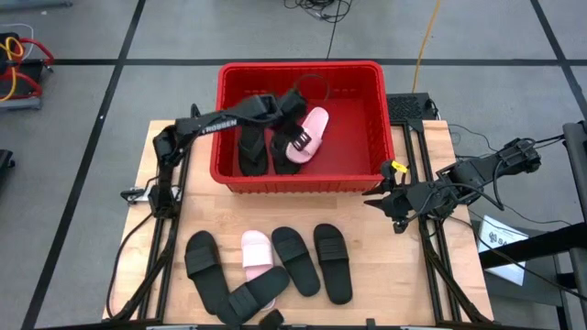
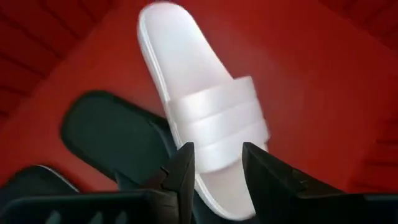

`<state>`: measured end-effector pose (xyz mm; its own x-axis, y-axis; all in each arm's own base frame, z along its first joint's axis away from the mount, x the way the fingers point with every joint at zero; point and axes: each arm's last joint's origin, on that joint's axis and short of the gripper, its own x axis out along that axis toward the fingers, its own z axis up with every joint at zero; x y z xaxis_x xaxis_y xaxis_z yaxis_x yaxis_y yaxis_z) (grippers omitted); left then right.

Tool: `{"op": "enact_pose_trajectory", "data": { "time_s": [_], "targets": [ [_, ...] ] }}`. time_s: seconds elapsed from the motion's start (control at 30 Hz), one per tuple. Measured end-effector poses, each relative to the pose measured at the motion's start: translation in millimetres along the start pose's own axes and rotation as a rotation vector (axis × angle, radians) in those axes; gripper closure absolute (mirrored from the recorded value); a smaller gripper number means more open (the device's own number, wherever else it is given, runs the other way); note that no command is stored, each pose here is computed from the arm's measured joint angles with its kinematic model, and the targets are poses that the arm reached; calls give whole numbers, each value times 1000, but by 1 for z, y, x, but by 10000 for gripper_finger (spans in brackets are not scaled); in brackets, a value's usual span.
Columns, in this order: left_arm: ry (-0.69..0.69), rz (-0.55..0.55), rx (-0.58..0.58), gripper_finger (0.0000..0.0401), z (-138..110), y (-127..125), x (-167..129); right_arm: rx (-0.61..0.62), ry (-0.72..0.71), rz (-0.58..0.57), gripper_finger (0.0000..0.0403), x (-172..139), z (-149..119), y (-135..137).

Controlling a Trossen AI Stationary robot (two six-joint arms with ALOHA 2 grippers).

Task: Pick and place slides into bin
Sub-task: Put the pink slide into the red bin

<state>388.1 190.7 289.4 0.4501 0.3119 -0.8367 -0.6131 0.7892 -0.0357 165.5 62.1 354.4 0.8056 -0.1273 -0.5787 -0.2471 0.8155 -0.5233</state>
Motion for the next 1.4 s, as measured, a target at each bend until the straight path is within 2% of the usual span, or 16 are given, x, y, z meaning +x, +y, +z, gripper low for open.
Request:
{"op": "enact_pose_trajectory", "data": {
  "time_s": [0.07,0.17,0.33,0.53,0.67,0.83,1.0,1.13,1.23,1.4],
  "targets": [
    [28,-35,-27,274,3,14,-2,13,-3,-63,314,0,2,-2],
    [39,-13,-27,274,4,32,-2,46,-11,-166,314,0,5,-8],
    [73,6,47,274,2,44,-2,116,-2,-287,314,4,5,-22],
    [101,3,171,274,0,52,-7,337,-20,-462,314,8,2,-49],
    [96,22,180,274,0,70,-29,392,-1,-504,314,10,-4,-58],
    [137,14,286,274,-10,86,-68,413,17,-526,314,11,-7,-63],
    [110,21,292,274,-13,94,-91,418,16,-531,314,11,-8,-64],
    [89,-67,325,274,-11,90,-82,419,15,-531,314,12,-7,-64],
    [97,-125,376,274,-14,83,-56,427,0,-537,314,11,-6,-65],
    [94,-147,502,274,-12,69,-21,430,-6,-539,314,11,-6,-66]
  ]
}}
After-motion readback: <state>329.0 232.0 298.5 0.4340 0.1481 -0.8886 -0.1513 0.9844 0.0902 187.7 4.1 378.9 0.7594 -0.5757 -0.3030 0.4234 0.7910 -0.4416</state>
